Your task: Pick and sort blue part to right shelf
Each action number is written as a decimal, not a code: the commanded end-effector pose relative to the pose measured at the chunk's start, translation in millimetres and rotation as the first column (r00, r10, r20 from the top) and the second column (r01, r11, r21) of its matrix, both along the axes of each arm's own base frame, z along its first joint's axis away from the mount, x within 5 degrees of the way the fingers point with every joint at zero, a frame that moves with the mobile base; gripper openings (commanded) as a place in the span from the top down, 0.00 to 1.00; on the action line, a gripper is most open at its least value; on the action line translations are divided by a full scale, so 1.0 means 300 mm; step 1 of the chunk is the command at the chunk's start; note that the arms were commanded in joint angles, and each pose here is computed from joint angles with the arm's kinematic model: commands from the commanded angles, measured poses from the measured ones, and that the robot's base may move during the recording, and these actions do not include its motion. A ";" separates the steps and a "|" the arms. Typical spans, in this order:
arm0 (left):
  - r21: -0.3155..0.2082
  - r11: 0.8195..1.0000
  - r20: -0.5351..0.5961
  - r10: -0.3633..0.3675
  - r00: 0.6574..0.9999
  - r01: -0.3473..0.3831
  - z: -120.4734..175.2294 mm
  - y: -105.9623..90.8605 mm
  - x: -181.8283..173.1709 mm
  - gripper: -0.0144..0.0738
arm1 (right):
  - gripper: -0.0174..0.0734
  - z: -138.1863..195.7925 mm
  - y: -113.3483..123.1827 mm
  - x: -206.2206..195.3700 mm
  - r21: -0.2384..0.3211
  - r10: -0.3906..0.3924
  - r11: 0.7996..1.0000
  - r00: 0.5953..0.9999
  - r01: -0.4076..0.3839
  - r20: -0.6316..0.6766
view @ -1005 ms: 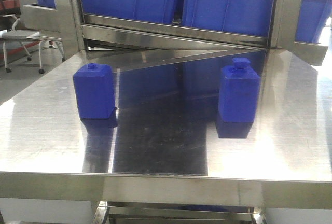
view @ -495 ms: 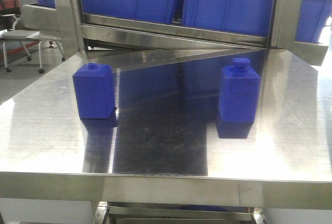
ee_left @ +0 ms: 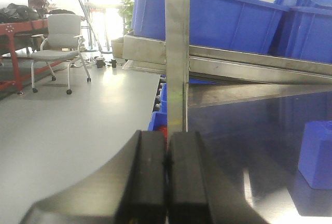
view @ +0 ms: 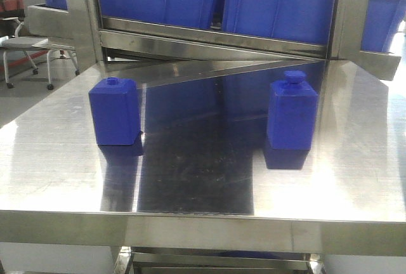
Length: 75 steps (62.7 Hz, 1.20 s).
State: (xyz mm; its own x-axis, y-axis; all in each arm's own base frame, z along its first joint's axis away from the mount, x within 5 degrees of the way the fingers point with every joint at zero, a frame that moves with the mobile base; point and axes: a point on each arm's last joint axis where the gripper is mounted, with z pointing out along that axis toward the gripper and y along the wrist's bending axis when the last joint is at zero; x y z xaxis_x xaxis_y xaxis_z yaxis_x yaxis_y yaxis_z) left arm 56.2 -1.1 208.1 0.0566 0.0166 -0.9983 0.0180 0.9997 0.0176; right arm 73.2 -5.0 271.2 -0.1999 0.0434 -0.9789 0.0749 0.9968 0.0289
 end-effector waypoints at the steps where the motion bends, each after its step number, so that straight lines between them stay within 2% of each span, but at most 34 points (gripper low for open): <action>1: -0.015 1.000 0.086 -0.002 0.996 0.003 0.004 0.000 -0.005 0.68 | 0.74 0.070 -0.004 0.047 -0.006 -0.001 1.000 1.000 0.001 0.006; 16: -0.015 1.000 0.086 -0.002 0.996 0.003 0.004 0.000 -0.005 0.68 | 0.74 0.067 -0.011 0.143 0.013 0.000 1.000 0.972 0.003 -0.236; 26: -0.015 1.000 0.086 -0.002 0.996 0.003 0.004 0.000 -0.005 0.68 | 0.74 0.069 -0.016 0.179 0.015 -0.008 1.000 0.954 0.014 -0.299; 29: -0.015 1.000 0.086 -0.002 0.996 0.003 0.004 0.000 -0.005 0.68 | 0.70 0.072 -0.018 0.188 0.022 -0.014 1.000 0.950 0.022 -0.312; 34: -0.015 1.000 0.086 -0.002 0.996 0.003 0.004 0.000 -0.005 0.68 | 0.60 0.075 -0.021 0.196 0.023 -0.021 0.999 0.942 0.030 -0.336; 40: -0.015 1.000 0.086 -0.002 0.996 0.003 0.004 0.000 -0.005 0.68 | 0.36 0.073 -0.022 0.208 0.026 -0.023 0.999 0.932 0.035 -0.362; 47: -0.015 1.000 0.086 -0.002 0.996 0.003 0.004 0.000 -0.005 0.68 | 0.10 0.079 -0.024 0.225 0.067 -0.033 0.996 0.928 0.063 -0.370; 57: -0.015 1.000 0.086 -0.002 0.996 0.003 0.004 0.000 -0.005 0.68 | 0.14 0.099 -0.027 0.268 0.136 -0.052 0.984 0.912 0.116 -0.407; 62: -0.015 1.000 0.086 -0.002 0.996 0.003 0.004 0.000 -0.005 0.68 | 0.14 0.111 -0.028 0.296 0.148 -0.053 0.980 0.894 0.132 -0.446; 67: -0.015 1.000 0.086 -0.002 0.996 0.003 0.004 0.000 -0.005 0.68 | 0.14 0.136 -0.015 0.334 0.145 -0.030 0.983 0.873 0.115 -0.487; 75: -0.015 1.000 0.086 -0.002 0.996 0.003 0.004 0.000 -0.005 0.68 | 0.14 0.156 0.043 0.410 0.135 0.045 0.990 0.822 0.039 -0.568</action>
State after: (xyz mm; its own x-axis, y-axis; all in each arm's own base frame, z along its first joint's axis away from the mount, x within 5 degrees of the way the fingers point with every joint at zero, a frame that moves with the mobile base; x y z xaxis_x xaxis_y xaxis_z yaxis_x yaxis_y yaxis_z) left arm 56.2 -1.1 208.1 0.0566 0.0166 -0.9983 0.0180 0.9997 0.0176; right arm 180.2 -2.0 297.4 -0.7384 0.2028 -0.6431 0.1699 0.9789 0.1136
